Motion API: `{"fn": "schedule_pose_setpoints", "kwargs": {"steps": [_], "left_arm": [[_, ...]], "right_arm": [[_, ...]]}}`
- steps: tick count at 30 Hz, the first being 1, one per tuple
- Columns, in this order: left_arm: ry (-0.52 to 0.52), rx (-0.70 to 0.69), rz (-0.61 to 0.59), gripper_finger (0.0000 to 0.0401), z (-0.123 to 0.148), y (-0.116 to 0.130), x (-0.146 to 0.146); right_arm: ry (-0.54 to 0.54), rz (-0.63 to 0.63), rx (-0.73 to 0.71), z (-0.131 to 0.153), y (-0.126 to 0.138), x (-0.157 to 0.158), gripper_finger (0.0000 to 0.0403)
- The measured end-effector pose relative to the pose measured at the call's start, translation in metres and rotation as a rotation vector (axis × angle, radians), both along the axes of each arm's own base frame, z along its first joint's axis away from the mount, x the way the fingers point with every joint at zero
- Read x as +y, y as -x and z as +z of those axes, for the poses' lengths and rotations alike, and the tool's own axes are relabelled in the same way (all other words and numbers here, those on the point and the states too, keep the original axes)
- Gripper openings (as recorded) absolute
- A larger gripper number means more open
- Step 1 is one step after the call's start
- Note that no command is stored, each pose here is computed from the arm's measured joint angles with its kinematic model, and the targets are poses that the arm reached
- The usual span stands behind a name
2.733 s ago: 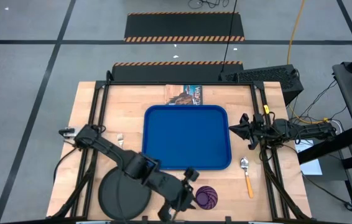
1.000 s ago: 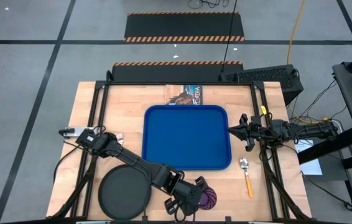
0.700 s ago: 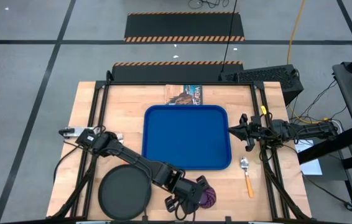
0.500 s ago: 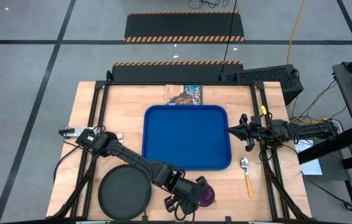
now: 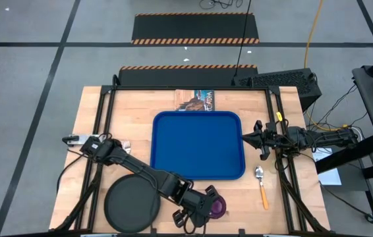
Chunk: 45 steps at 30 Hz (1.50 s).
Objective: Pick and place plate/cup/fork/spoon on tray
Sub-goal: Put the purple glass on the blue serving tray
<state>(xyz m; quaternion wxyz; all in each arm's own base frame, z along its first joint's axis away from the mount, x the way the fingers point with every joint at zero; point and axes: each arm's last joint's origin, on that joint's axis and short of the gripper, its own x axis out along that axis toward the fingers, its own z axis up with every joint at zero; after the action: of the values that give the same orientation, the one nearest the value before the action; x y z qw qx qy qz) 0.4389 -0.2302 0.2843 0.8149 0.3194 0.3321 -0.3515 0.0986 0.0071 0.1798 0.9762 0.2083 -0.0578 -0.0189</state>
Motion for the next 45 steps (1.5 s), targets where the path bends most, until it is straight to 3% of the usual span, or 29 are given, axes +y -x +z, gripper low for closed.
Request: {"fn": "schedule_pose_setpoints", "kwargs": {"steps": [25, 32, 37, 45], "left_arm": [[-0.054, -0.150, 0.485, 0.0007, 0.128, 0.087, 0.057], [-0.025, -0.096, 0.723, 0.0009, 0.142, 0.110, 0.082], [-0.060, -0.046, 0.888, 0.0007, 0.138, 0.117, 0.096], [-0.082, 0.006, 1.013, 0.0007, 0.134, 0.116, 0.115]], "right_arm": [[-0.002, 0.004, 0.010, -0.001, 0.000, 0.000, 0.0000], [-0.002, 0.004, 0.010, -0.001, 0.000, 0.000, 0.0000], [-0.002, 0.003, 0.011, -0.001, -0.001, 0.000, 0.0000], [-0.002, 0.001, 0.011, -0.001, -0.001, 0.000, 0.0000]]}}
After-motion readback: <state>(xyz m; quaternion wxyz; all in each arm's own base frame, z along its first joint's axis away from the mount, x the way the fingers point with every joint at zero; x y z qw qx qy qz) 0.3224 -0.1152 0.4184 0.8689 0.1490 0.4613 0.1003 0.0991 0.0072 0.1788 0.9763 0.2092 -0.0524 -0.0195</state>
